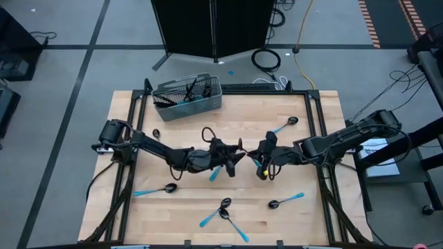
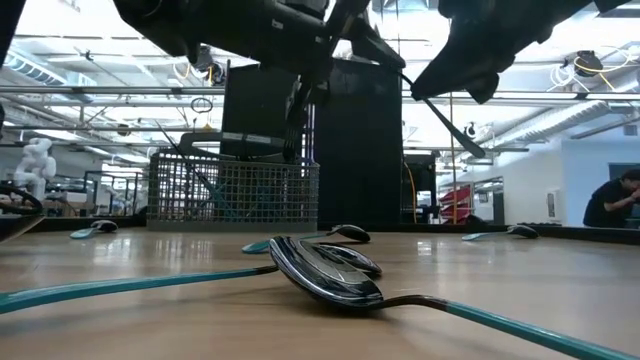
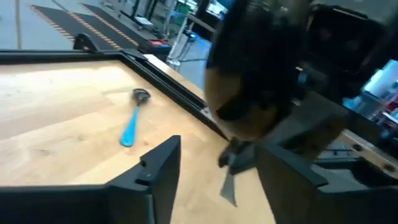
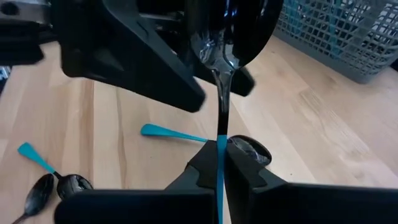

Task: Sort silverware
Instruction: Put the blue spoon into the silverware basket

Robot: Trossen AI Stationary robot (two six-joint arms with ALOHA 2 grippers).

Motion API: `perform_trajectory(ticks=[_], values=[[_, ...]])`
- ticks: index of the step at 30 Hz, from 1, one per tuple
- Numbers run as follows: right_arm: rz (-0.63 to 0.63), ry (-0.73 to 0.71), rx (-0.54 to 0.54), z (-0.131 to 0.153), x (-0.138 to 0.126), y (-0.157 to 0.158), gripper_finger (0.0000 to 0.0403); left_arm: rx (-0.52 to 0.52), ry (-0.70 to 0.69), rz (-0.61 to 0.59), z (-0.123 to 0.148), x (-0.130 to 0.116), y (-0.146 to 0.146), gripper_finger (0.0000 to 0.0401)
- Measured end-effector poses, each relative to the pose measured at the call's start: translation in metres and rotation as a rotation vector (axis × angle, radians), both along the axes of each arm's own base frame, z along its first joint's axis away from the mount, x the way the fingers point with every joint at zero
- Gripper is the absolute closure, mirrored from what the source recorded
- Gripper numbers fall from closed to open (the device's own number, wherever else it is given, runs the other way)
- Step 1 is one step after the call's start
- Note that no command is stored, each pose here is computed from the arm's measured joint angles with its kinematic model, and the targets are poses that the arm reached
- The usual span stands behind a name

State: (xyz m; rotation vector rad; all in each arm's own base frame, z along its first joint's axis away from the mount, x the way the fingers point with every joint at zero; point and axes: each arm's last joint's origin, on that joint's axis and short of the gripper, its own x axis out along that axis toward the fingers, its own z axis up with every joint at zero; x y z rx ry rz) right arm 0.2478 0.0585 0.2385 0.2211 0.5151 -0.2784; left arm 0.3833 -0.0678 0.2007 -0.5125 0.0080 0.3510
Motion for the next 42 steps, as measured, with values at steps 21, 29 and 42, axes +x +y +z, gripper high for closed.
perform_trajectory(ticks=[21, 29, 42], values=[[-0.012, -0.141, 0.007, 0.013, 0.009, -0.006, 0.0402, 0.099, -0.065, -0.004, 0.011, 0.004, 0.014, 0.0201], [-0.030, -0.150, 0.006, 0.014, 0.010, -0.011, 0.0402, 0.127, -0.058, -0.012, 0.011, 0.005, 0.018, 0.0319], [-0.063, -0.159, -0.054, 0.017, 0.012, -0.025, 0.0323, 0.169, -0.069, 0.007, 0.014, 0.006, 0.031, 0.0399]])
